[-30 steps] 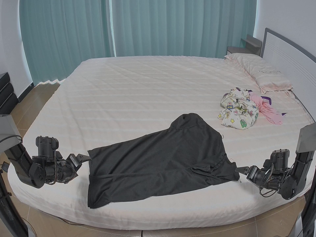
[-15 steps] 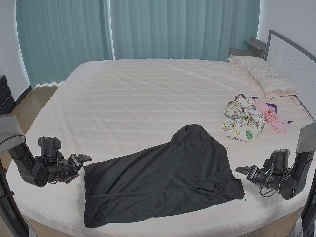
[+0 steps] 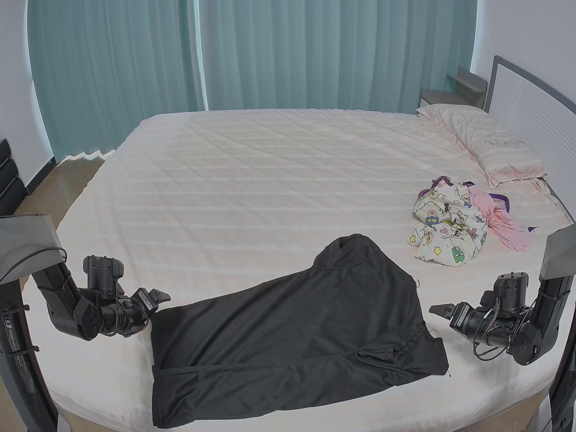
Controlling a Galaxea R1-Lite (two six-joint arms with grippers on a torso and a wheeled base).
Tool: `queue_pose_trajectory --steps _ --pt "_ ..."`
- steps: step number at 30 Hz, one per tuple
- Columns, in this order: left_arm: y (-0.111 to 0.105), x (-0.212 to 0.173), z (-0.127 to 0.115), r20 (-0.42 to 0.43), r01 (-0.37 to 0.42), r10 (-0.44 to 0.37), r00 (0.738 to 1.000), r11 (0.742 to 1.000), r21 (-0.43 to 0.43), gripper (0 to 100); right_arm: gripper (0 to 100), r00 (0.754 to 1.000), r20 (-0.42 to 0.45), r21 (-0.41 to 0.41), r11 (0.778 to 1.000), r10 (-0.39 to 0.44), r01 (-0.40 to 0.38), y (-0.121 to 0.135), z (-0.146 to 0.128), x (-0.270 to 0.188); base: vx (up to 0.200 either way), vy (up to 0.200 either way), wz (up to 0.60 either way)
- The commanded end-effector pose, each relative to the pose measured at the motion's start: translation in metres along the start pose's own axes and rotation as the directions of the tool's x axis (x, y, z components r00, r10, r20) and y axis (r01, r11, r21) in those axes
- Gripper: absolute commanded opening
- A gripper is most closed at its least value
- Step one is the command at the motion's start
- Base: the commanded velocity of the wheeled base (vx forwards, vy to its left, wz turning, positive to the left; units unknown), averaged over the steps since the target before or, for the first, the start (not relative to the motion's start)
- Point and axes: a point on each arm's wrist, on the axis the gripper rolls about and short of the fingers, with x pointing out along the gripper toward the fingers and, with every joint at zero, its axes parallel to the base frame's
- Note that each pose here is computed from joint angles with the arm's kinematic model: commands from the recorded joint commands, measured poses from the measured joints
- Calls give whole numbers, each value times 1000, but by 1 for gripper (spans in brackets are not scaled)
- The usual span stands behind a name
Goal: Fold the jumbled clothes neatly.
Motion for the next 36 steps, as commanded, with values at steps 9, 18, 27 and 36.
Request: queue_pose_trajectory --steps 9,18,27,36 --pt "-4 21 4 21 40 -40 999 999 21 100 100 1000 -6 2 1000 -3 3 -1 -1 0 0 0 0" --pt "2 35 0 5 13 -13 1000 997 79 100 100 1000 -6 2 1000 -3 3 -1 -1 0 0 0 0" --pt "5 39 0 17 -13 11 1000 993 114 0 100 1000 -5 2 1000 -2 2 -1 -1 -1 0 0 0" --pt "-3 44 24 135 -29 15 991 994 102 0 100 1000 -3 1 1000 -2 2 -1 -1 -1 0 0 0"
